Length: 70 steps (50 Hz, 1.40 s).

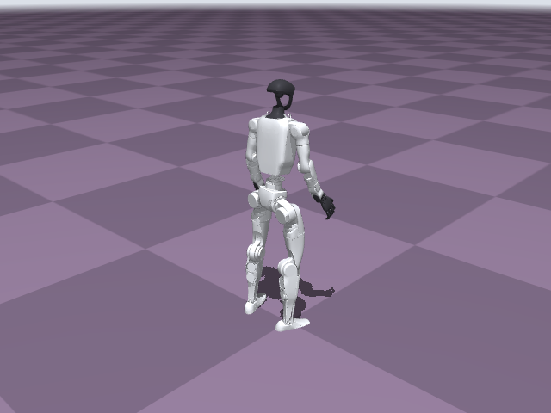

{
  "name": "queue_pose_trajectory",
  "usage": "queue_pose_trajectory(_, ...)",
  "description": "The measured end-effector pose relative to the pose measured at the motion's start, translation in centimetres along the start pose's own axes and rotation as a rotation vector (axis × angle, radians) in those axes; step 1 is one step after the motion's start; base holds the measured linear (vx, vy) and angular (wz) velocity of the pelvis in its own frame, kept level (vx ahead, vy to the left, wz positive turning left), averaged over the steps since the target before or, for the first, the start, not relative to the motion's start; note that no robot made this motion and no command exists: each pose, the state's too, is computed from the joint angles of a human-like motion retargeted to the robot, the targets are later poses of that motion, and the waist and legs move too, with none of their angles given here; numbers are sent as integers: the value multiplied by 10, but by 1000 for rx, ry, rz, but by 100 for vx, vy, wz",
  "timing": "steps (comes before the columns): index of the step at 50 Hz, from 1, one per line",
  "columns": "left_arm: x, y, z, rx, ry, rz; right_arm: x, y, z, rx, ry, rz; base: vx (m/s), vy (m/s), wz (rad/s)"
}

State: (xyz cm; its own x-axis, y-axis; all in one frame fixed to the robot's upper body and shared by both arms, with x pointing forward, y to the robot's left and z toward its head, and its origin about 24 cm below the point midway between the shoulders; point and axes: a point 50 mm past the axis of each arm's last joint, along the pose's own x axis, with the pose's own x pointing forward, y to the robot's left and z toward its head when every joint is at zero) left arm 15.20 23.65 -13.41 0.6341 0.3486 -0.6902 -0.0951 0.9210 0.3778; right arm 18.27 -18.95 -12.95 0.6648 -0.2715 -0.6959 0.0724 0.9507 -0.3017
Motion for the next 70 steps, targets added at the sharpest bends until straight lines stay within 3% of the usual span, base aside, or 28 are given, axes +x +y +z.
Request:
queue_pose_trajectory(11,-2,20,-16,32,56,30,2,10,51,-3,-209,27,-8,-4,-124)
queue_pose_trajectory(32,-8,85,-39,25,162,236,-1,-10,-4,-142,-1,4,13,-23,-177)
queue_pose_trajectory(38,-1,58,-22,25,98,195,-1,-48,-26,-46,95,-171,15,-16,-204)
queue_pose_trajectory(43,11,29,29,-14,-78,115,4,-74,-25,-14,153,-270,4,-21,-191)
queue_pose_trajectory(51,10,-8,119,15,-403,-47,10,-86,-4,-72,66,-207,2,-12,-114)
queue_pose_trajectory(56,5,-24,156,111,-537,-133,2,-80,-21,-52,81,-153,6,4,-13)
queue_pose_trajectory(65,1,-53,158,150,-538,-195,-34,-55,-106,63,394,-197,7,15,15)
queue_pose_trajectory(70,3,-53,129,106,-442,-167,-46,-38,-122,150,470,-233,2,6,0)
